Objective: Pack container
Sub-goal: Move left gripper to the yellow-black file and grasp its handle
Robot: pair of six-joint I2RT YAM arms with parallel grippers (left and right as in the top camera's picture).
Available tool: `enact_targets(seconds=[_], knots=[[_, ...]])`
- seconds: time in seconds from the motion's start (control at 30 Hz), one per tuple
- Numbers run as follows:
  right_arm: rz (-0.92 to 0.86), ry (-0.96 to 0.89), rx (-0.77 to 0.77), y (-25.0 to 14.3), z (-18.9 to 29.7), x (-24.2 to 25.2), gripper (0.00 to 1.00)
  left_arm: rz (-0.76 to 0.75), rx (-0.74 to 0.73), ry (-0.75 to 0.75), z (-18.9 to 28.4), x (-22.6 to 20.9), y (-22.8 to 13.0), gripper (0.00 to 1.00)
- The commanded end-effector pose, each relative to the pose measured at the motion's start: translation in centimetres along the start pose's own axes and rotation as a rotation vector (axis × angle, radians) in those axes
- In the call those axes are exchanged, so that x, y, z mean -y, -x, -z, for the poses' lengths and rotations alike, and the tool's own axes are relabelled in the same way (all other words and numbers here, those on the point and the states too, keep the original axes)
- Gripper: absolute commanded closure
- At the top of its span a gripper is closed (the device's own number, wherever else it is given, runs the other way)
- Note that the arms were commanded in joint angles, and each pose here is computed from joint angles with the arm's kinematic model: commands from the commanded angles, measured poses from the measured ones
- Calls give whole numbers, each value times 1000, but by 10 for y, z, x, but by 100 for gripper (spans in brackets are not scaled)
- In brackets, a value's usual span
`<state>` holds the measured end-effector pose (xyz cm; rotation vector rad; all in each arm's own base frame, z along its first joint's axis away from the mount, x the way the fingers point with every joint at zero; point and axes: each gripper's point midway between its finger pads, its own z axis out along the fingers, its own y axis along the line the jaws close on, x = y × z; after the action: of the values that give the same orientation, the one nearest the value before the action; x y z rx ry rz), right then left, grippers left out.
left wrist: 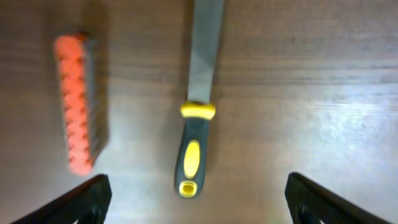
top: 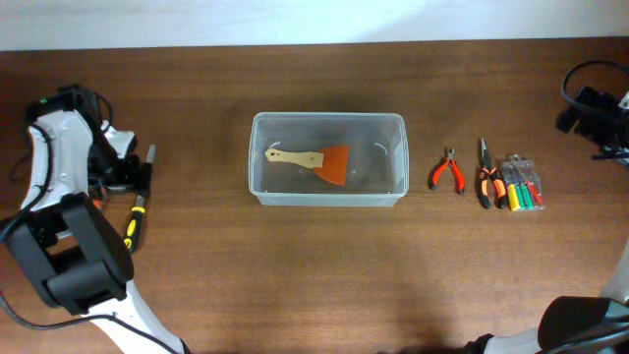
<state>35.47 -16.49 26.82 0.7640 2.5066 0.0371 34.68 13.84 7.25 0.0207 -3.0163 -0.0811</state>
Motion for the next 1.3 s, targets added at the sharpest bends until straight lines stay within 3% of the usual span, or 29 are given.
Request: enact_targets(seconds=[0.0,0.1,0.13,0.23,0.77,1.07,1.27], knots=[[-6,0,7,2,1,1,2,-37,-19,-32,-28,9,-5,11],[-7,0,7,2,1,1,1,-38,-30,-35,-49,13,-11,11],[-6,0,7,2,1,1,1,-38,-35,-28,-56,12,-13,18],[-6,0,7,2,1,1,2,-31,-38,-19,-70,11,-18,23],[-6,0,7,2,1,1,1,-18,26,-1,-89,-4,-11,27],[-6,0,7,2,1,1,2,-19,10,-11,-95,0,-17,52],[-6,0,7,2,1,1,2,-22,-21,-22,-103,5,-28,56]])
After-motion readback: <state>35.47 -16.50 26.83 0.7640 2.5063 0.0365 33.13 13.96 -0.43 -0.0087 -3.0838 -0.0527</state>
